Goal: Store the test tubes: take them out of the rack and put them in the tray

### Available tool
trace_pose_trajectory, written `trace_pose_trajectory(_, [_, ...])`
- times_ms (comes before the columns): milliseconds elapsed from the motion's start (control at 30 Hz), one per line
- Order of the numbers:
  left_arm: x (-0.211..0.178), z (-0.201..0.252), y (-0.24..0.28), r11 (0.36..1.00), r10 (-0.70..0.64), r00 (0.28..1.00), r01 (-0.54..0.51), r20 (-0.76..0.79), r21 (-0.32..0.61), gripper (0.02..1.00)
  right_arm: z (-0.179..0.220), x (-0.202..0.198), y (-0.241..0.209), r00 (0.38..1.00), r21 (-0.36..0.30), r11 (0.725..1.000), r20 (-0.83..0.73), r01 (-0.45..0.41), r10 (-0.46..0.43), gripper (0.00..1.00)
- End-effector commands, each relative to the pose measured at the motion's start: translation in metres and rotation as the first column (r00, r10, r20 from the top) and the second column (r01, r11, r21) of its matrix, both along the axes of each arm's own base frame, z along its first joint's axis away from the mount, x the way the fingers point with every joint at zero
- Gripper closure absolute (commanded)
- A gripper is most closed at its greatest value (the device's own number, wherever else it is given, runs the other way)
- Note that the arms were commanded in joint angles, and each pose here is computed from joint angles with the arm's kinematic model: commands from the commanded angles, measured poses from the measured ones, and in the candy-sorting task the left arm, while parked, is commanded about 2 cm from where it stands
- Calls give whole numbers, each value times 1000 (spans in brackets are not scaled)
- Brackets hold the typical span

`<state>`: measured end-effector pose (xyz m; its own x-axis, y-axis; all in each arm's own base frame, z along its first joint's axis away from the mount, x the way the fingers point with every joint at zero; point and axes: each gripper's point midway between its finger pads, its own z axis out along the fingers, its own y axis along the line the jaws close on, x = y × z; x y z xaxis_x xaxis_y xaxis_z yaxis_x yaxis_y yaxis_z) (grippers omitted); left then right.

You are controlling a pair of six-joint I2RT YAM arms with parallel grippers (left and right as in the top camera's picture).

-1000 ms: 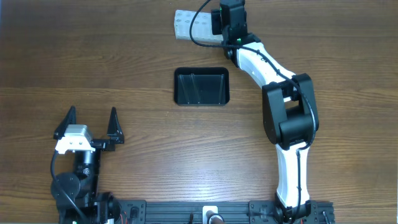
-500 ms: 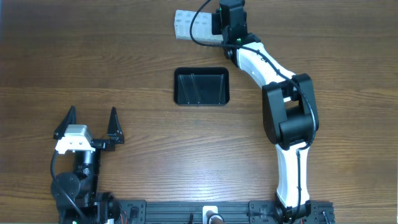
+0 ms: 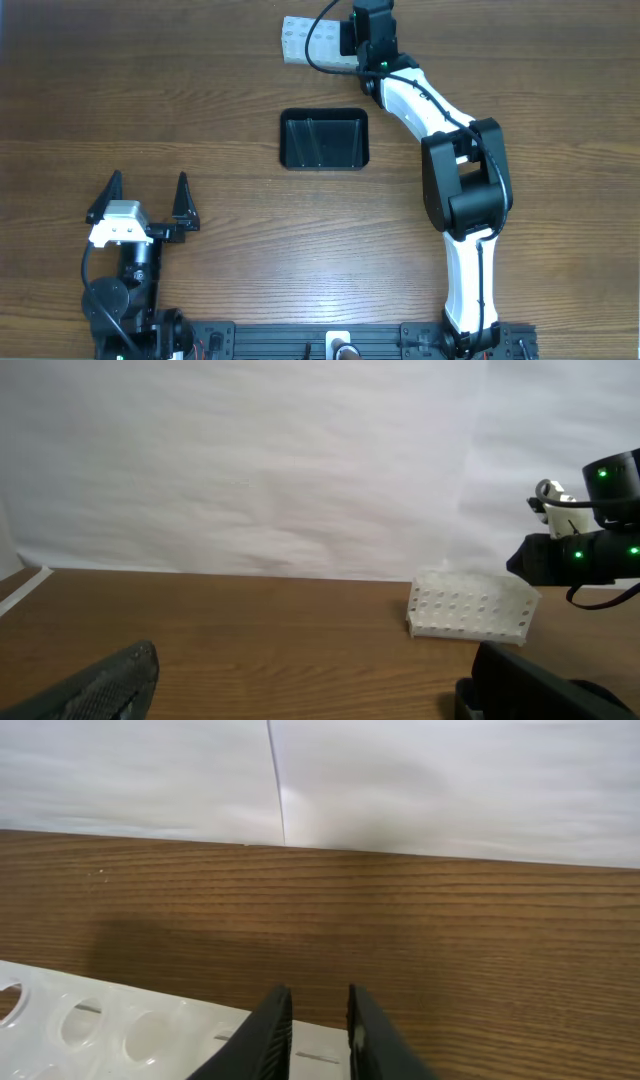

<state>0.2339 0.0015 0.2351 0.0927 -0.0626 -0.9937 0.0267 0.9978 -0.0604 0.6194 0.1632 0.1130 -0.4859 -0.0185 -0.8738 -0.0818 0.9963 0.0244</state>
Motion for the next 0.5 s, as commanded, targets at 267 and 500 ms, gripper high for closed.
trace_pose_trajectory(267, [0,-1,-1,1000,-8,1000,8,5,16,20,-3,1,-2,1000,18,1000,-3,2,-2,954])
trace_pose_trajectory(500, [0,-1,-1,1000,-8,1000,8,5,16,20,-1,2,-1,1000,32,999,3,6,-6,987])
